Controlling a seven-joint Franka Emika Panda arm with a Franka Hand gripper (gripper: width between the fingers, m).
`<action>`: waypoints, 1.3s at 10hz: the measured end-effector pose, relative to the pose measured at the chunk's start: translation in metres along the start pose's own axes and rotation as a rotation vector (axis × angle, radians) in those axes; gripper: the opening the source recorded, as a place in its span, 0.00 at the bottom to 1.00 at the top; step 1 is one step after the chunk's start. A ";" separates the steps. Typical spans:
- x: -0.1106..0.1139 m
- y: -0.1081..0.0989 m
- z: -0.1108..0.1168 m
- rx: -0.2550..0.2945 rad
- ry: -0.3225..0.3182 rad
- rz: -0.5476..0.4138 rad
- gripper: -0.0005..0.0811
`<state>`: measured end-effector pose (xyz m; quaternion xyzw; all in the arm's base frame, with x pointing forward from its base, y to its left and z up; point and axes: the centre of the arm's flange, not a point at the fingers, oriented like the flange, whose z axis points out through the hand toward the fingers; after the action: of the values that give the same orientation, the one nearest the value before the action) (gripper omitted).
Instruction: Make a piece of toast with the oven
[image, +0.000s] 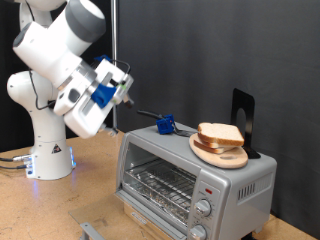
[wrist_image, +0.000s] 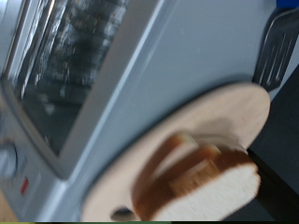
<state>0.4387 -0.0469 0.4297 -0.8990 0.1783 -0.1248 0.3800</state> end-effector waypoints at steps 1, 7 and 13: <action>-0.002 -0.016 -0.002 -0.046 0.033 -0.082 1.00; -0.017 -0.075 0.001 -0.326 -0.078 -0.330 1.00; -0.070 -0.156 0.036 -0.385 -0.092 -0.426 1.00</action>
<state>0.4228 0.1060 0.5125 -0.9765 -0.0116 -0.1249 0.1752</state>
